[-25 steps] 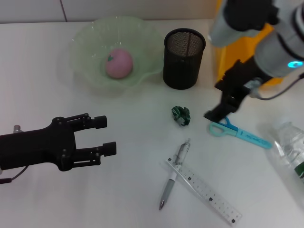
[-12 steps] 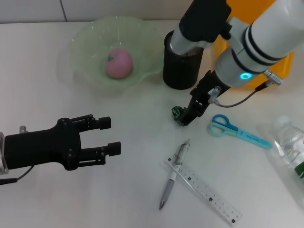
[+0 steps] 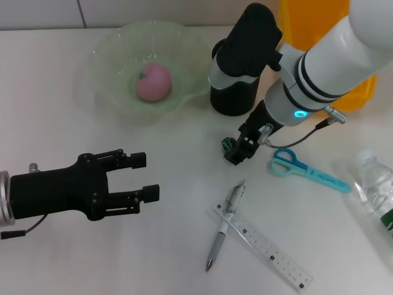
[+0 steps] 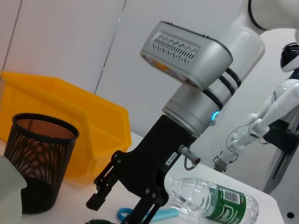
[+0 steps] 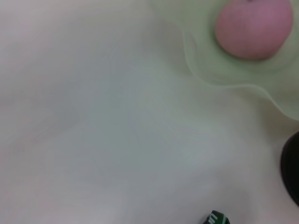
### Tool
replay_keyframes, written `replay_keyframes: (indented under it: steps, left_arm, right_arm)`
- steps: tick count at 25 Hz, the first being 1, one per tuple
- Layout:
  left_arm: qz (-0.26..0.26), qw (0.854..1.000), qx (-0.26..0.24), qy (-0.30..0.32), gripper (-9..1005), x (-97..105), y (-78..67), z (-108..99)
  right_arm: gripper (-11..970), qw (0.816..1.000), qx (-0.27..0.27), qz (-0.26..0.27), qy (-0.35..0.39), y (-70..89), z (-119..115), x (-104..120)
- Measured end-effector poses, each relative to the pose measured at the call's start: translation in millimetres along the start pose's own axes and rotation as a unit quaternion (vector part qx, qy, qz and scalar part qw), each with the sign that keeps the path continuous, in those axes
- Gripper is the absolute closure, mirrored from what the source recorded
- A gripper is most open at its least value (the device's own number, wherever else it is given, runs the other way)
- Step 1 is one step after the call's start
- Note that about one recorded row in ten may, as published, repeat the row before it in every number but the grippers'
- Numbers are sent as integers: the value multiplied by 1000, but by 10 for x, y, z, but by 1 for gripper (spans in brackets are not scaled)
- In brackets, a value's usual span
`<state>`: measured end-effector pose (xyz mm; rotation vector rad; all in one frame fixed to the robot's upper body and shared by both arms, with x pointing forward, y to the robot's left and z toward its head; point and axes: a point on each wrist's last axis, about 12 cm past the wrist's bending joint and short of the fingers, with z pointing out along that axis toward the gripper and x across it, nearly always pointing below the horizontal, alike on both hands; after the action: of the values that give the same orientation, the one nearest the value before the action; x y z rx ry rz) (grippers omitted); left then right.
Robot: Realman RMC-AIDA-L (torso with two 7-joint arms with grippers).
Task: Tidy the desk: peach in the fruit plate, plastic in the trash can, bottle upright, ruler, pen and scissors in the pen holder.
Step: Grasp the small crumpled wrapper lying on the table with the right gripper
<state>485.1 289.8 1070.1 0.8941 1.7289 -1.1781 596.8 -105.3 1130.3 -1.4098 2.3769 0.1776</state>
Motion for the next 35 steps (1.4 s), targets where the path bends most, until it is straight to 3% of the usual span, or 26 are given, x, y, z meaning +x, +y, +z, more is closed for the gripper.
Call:
replay_keyframes:
  steps: [1,4,10,15,25,30,35]
  left_arm:
    - [-1,1000,0,0,211,3,-1,1]
    - [-4,1000,0,-1,211,16,-6,2]
    - [-6,1000,-1,-1,211,36,-15,-10]
    - [-8,1000,-1,-3,211,43,-24,-24]
    - [-7,1000,-2,-4,212,39,-24,-38]
    - [-7,1000,-1,-4,212,37,-23,-46]
    - [-6,1000,1,-2,212,34,-23,-36]
  right_arm:
    - [148,1000,1,-2,1,5,15,2]
    - [348,1000,2,-5,2,17,32,3]
    - [553,1000,1,-5,0,31,29,4]
    - [801,1000,1,-2,-7,27,-10,16]
    - [942,1000,3,-3,-18,22,-77,15]
    - [954,999,8,3,-39,-18,-190,-2]
    - [915,999,9,-23,-34,-37,-209,3]
